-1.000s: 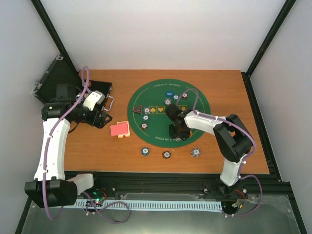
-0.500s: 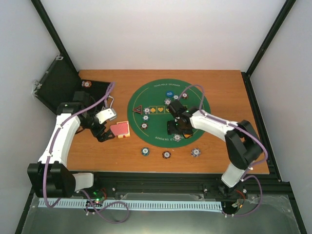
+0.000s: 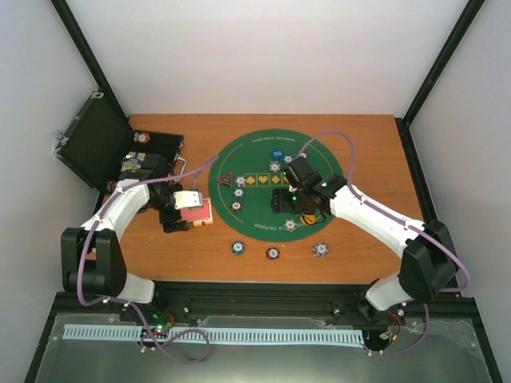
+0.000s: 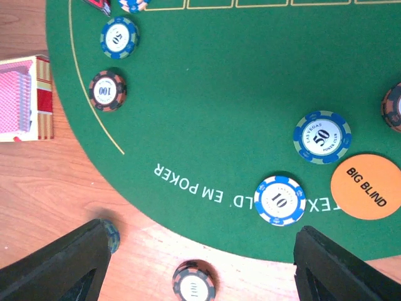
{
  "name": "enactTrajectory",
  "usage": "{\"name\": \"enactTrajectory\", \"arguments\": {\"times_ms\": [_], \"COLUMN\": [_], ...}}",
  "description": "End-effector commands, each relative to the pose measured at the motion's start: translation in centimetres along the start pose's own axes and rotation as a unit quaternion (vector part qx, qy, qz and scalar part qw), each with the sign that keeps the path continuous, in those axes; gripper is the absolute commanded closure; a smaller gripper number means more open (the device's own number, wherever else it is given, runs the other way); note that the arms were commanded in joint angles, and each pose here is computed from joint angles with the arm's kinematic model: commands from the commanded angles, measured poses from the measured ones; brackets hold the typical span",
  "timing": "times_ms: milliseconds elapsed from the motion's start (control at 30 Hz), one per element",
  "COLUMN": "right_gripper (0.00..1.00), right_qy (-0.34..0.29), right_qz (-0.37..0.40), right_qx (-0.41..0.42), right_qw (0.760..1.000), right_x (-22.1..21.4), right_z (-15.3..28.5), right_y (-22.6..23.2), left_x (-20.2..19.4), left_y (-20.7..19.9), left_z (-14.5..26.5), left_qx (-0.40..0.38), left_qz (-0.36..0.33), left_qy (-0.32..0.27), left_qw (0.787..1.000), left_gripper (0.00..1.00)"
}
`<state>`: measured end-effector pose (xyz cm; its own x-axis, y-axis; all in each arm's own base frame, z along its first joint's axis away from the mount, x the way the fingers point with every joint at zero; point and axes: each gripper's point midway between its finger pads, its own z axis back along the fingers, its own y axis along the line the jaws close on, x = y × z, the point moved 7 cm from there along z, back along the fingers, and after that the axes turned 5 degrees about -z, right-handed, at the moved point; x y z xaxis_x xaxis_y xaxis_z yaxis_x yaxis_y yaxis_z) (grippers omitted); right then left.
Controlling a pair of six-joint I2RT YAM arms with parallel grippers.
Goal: Distribute texas hold em gaming equipment
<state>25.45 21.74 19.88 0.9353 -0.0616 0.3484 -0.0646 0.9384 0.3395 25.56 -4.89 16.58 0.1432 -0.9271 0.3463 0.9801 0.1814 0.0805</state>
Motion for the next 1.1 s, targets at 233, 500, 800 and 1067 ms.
{"name": "enactTrajectory", "arguments": {"times_ms": [233, 500, 800, 1067], "right_gripper": [0.21, 0.22, 0.24, 0.24], "right_qy": [-0.012, -0.010, -0.005, 0.001], "right_qz": [0.001, 0.011, 0.022, 0.030], "right_qx": [0.042, 0.049, 0.055, 0.057], "right_qw": [0.999, 0.999, 0.998, 0.998], "right_x": [-0.9, -0.9, -1.4, -2.0], "right_z": [1.9, 1.7, 1.9, 1.7], "right_y": [1.2, 1.5, 2.0, 2.7], "left_x": [-0.4, -0.8, -1.0, -0.9], "left_y": [2.6, 3.5, 3.7, 3.9], "left_z": [-2.6, -4.0, -5.0, -5.8], "left_qx": [0.014, 0.010, 0.012, 0.018], "left_qz": [-0.085, -0.078, -0.077, -0.088], "left_qy": [0.015, 0.032, 0.031, 0.037], "left_qw": [0.996, 0.996, 0.996, 0.995], "left_gripper": [0.00, 0.00, 0.00, 0.00]}}
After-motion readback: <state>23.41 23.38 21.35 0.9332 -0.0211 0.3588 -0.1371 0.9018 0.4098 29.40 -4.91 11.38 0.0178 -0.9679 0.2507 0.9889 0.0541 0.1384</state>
